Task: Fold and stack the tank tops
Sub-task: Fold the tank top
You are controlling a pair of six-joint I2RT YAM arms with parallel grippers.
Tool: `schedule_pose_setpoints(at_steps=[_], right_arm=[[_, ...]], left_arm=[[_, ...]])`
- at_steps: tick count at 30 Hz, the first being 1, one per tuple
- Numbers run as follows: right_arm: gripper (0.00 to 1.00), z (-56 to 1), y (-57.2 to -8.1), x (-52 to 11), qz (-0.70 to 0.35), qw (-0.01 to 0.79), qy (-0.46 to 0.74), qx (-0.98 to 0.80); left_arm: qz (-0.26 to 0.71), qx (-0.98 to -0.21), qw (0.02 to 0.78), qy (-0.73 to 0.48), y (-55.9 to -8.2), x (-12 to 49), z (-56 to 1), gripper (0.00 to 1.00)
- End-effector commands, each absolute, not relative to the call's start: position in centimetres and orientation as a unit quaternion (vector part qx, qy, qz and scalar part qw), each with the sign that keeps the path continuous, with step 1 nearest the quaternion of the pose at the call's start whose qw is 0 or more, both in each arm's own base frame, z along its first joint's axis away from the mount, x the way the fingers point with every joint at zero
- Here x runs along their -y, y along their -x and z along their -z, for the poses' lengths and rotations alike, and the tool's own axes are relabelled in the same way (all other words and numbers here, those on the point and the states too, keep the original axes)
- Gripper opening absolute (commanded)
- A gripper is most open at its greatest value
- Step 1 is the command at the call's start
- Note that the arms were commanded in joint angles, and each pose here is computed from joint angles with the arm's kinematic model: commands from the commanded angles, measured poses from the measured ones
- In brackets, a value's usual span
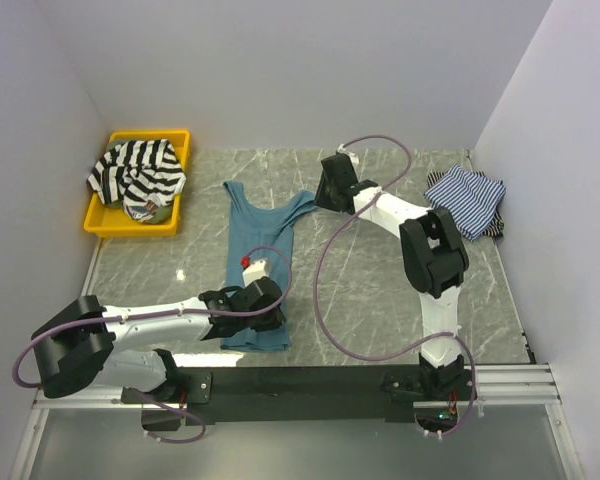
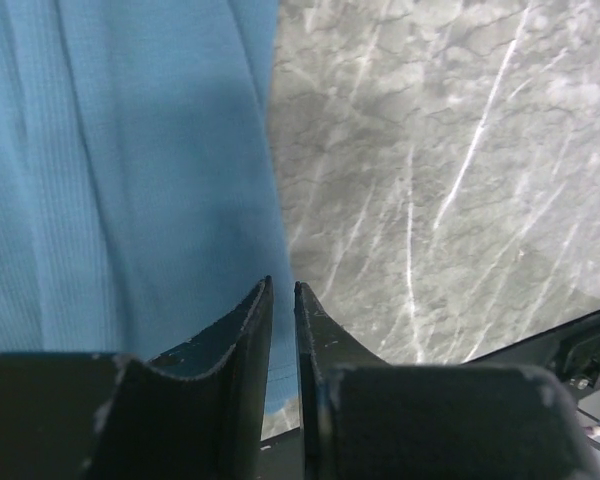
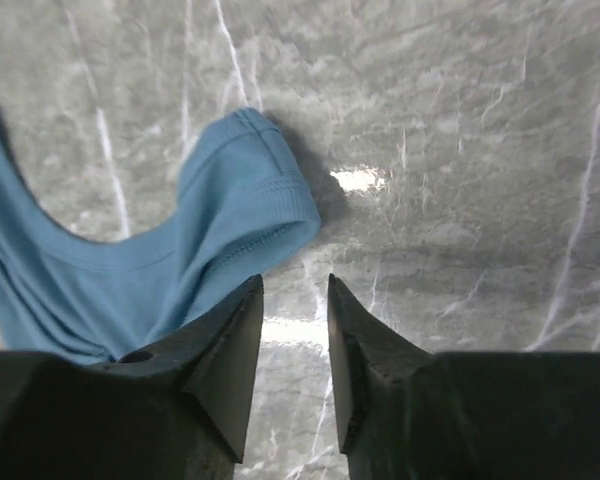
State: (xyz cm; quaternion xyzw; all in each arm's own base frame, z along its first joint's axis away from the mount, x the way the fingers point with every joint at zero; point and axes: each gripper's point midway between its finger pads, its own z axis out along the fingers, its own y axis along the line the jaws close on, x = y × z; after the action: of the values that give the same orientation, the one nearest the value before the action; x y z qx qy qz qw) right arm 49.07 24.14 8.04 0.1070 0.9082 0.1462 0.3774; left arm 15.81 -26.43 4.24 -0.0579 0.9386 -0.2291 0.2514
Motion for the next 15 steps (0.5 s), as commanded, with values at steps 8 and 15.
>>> schedule_pose_setpoints(at_steps=[8,15], right_arm=[[0.36,-6.5,-51.2,-25.7,-0.155,0.380,-0.106,-0.905],[0.36,-5.8,-52.0,-25.7,-0.153,0.386,-0.116,-0.902]], left_arm=[[0.250,-0.932,0.258,0.049,-16.3,27.6,-4.8,0.21],[0.240,-0.935,0.256,0.047,-16.3,27.4,-4.1,0.21]])
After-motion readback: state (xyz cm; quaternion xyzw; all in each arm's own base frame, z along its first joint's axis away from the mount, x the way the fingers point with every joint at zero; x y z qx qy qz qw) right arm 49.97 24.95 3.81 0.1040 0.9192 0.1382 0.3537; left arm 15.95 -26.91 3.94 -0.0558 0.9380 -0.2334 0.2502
